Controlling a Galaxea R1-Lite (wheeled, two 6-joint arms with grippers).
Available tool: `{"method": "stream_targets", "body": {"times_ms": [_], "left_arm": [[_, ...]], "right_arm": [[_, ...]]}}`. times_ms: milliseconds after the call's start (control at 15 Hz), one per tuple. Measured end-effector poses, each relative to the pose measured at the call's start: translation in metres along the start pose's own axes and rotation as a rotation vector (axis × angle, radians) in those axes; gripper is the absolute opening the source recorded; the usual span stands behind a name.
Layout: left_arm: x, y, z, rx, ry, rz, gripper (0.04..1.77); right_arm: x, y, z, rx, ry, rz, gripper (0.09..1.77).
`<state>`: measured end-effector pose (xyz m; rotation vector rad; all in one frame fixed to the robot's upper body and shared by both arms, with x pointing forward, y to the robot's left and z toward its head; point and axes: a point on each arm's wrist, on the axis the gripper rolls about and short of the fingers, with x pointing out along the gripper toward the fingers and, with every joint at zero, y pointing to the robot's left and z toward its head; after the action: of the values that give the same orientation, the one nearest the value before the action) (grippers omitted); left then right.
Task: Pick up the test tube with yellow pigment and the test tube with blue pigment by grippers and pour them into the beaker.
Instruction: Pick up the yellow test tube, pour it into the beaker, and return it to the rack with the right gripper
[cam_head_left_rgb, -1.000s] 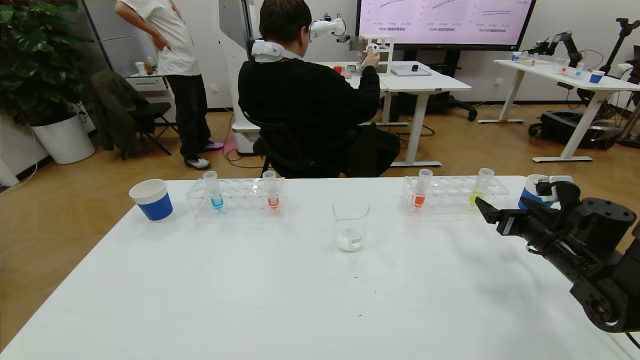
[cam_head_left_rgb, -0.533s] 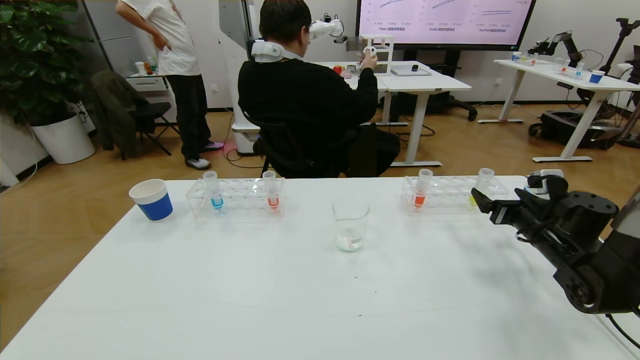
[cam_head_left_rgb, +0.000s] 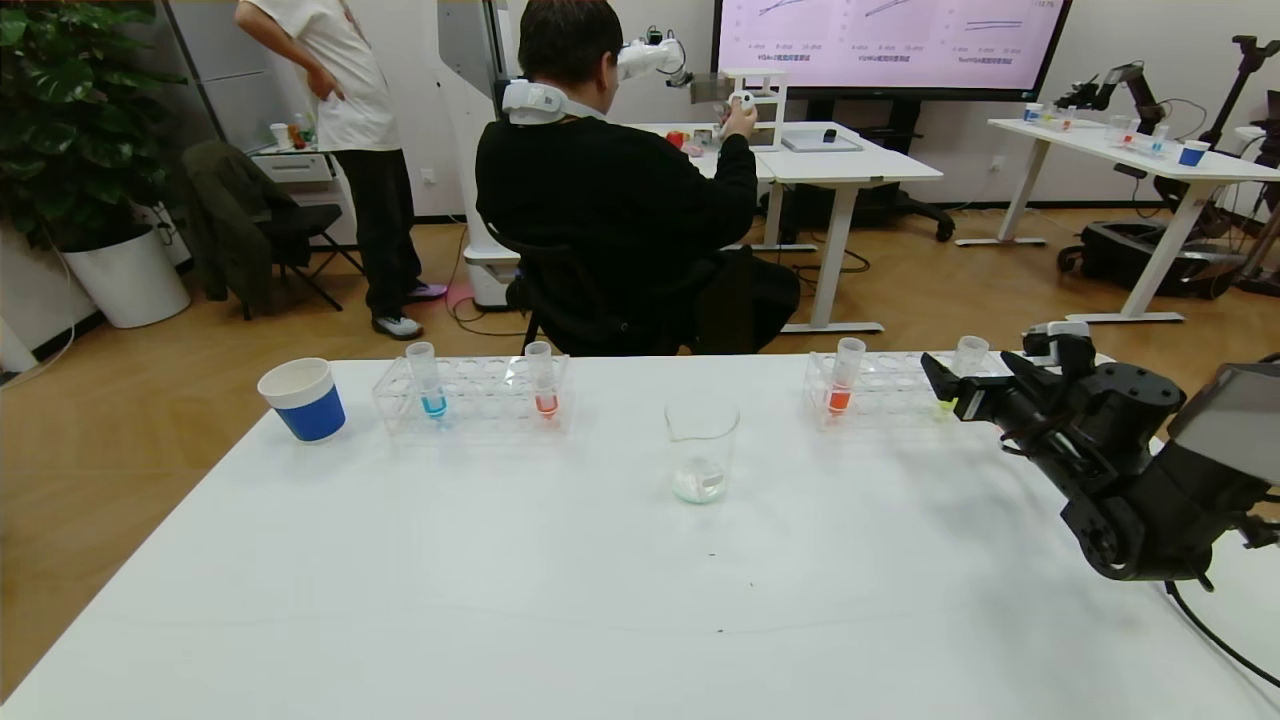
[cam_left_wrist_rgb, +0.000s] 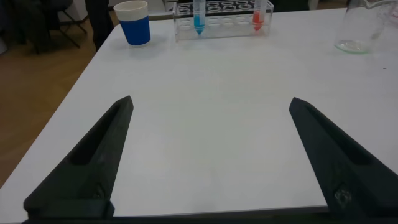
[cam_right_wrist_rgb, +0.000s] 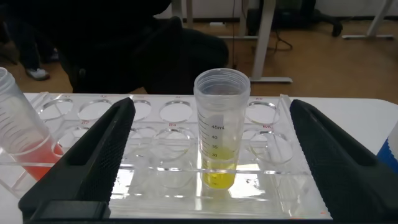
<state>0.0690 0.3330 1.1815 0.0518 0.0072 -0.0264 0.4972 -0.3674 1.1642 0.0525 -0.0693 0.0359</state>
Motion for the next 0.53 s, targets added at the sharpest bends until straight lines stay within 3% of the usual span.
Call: {"method": "stream_targets", "body": {"times_ms": [533], "left_arm": [[0.0, 0.0, 0.0, 0.0, 0.0, 0.0, 1.75]], "right_arm": [[0.019, -0.005, -0.007, -0.004, -0.021, -0.001, 1.73]]}}
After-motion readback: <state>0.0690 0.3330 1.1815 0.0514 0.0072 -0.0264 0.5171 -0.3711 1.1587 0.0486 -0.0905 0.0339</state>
